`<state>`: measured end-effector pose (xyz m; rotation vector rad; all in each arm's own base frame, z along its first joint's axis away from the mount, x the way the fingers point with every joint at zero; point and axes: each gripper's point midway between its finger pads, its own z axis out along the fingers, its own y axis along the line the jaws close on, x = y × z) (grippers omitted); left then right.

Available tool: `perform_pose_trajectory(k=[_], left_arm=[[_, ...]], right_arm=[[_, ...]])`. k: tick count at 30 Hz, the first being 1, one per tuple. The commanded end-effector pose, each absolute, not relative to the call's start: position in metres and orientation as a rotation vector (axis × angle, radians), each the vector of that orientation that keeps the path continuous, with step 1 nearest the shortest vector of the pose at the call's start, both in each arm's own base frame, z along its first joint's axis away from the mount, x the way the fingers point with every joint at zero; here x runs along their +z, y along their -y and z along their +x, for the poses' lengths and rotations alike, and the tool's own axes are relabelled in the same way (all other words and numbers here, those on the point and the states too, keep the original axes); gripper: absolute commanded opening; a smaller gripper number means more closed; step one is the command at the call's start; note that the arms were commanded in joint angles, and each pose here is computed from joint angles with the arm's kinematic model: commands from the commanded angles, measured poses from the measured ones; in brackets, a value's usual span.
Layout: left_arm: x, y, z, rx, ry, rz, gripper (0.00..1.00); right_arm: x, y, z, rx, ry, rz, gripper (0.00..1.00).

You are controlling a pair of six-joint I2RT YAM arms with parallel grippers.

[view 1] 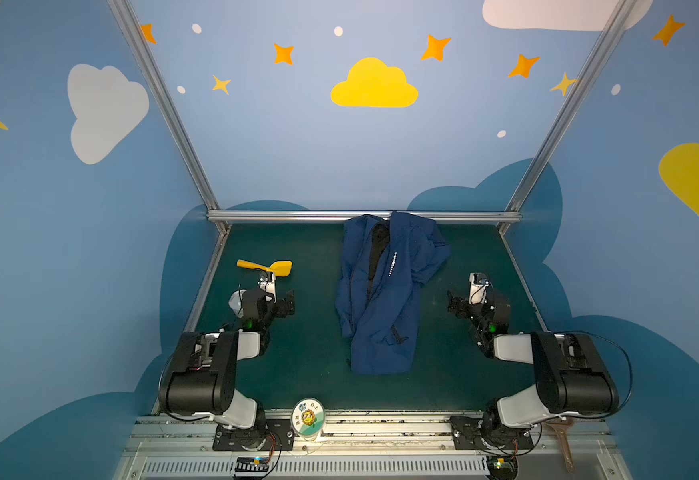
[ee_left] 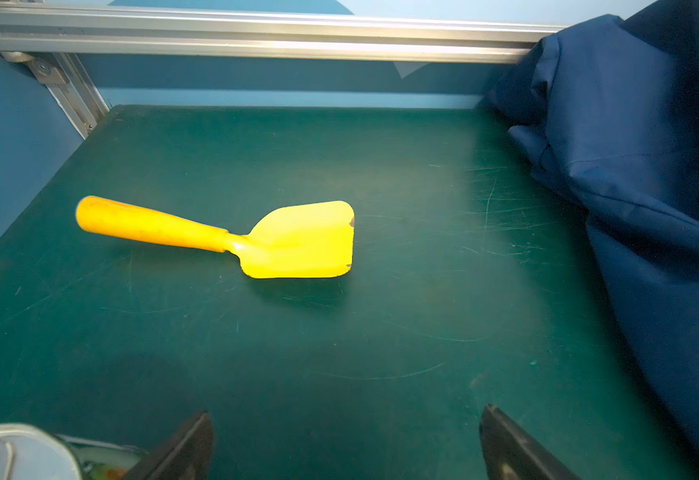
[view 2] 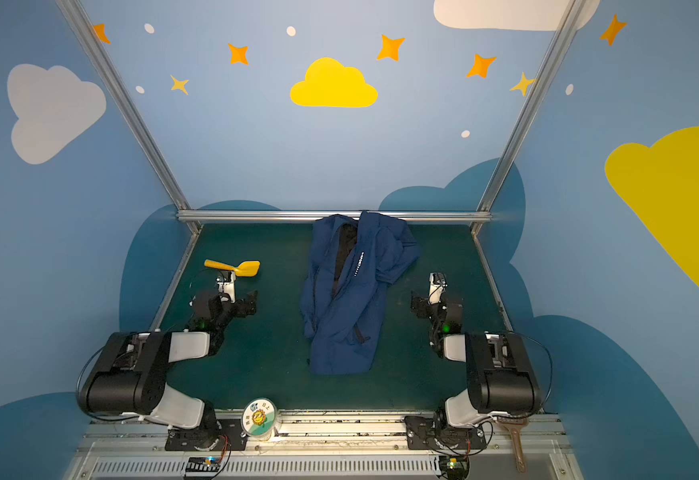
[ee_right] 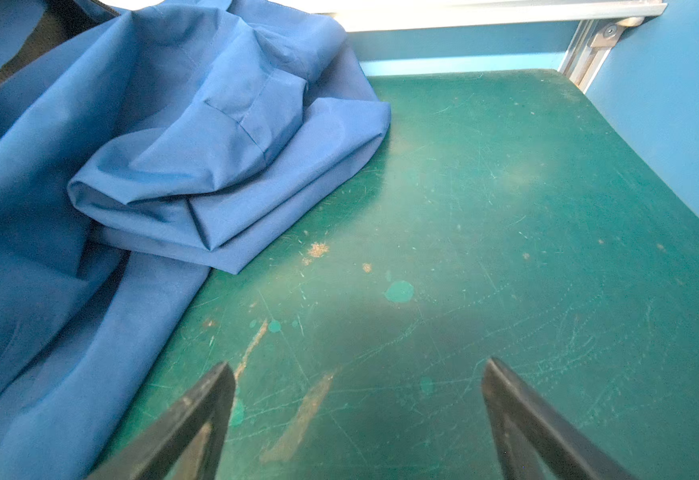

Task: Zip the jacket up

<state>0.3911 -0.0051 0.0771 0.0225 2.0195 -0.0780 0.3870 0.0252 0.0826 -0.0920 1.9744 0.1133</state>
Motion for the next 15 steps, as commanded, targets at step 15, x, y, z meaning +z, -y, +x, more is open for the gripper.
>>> perform_pose_trajectory(k=[15], left_arm=[[0.082,0.005,0.3946,-0.06,-1.995,0.026,0.99]], right_arm=[[0.0913,-0.0256,0.3946,0.115,-1.943,-0.101,0.93]])
